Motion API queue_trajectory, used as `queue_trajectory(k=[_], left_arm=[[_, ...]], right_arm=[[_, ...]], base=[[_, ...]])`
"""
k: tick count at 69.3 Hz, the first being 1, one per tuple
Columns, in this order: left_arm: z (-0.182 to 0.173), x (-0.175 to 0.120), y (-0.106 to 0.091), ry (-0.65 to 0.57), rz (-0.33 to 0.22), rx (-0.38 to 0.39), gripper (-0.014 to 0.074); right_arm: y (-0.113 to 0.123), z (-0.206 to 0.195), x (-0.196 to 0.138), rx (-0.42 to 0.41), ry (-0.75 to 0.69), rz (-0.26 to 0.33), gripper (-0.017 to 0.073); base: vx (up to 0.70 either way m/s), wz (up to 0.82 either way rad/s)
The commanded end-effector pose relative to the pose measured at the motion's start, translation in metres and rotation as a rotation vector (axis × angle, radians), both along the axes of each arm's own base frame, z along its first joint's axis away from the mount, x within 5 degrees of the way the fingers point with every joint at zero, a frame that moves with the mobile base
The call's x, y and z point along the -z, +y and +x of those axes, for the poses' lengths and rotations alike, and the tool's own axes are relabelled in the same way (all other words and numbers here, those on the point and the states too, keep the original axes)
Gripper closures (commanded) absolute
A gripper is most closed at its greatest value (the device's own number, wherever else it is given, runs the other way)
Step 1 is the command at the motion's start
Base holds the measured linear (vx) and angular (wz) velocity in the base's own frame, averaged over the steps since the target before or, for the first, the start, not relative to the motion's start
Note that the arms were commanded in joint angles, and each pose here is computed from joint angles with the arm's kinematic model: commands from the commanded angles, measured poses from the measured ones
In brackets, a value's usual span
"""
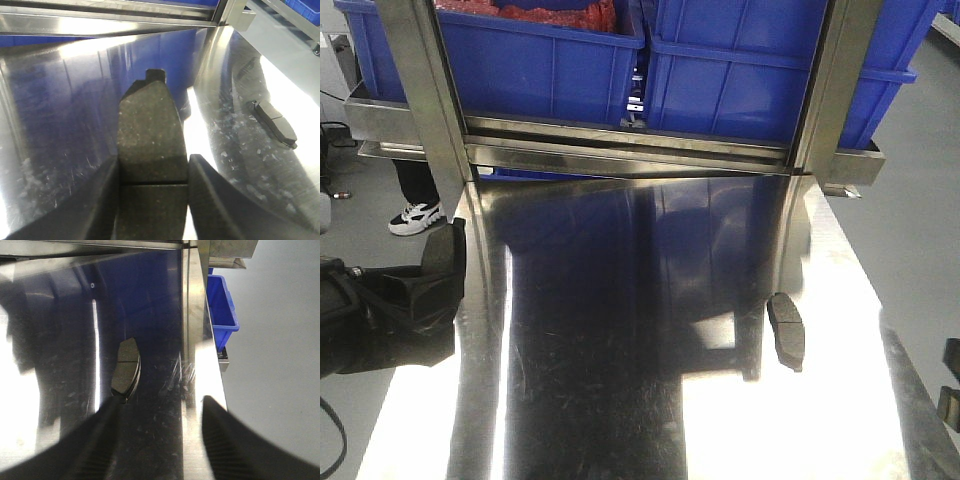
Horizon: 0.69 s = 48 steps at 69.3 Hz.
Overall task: Move and align brake pads A on conveyor
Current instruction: 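Lower the open right gripper onto the other brake pad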
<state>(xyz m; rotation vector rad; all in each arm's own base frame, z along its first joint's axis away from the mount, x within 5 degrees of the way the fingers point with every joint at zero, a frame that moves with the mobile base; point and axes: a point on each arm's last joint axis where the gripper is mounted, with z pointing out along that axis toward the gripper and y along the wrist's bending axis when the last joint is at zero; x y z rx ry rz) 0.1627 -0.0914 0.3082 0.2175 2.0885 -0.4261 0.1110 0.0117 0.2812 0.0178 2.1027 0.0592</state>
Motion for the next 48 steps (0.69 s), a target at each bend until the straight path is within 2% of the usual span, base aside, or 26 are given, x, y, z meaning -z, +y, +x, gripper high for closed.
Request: queue_trajectory(k=[1, 4, 8, 21, 28, 48], left_arm=[[0.0, -0.018, -0.003, -0.104, -0.056, 0.027, 0.0573], [0.0, -0.018, -0.003, -0.104, -0.056, 0.027, 0.0573], [0.0, -0.018, -0.003, -0.104, -0.056, 0.027, 0.0573], [0.0, -0.018, -0.003, -0.104, -0.056, 0.027, 0.0573], [0.0, -0.018, -0.003, -0.104, -0.056, 0.027, 0.0573], [0.0, -0.018, -0.003, -0.104, -0.056, 0.027, 0.0573]], right_arm=[[0.001, 0.004, -0.013, -0.02, -0.09, -0.019, -0.0056], [0.0, 0.004, -0.013, -0.019, -0.089, -0.019, -0.0124], [0.001, 0.004, -0.013, -0.02, -0.092, -0.019, -0.0169], [0.004, 0.011, -0.02, -0.03, -0.113, -0.003, -0.0157], [0.007, 0.031, -0.026, -0.013, -0.028, -0.027, -0.014], [0.028, 0.125, -0.019, 0.003, 0.231, -0.11, -0.0118]], base=[[0.0, 0.0], [0.0, 0.0], [0.0, 0.0], [0.0, 0.0], [0.0, 0.0], [0.0, 0.0]])
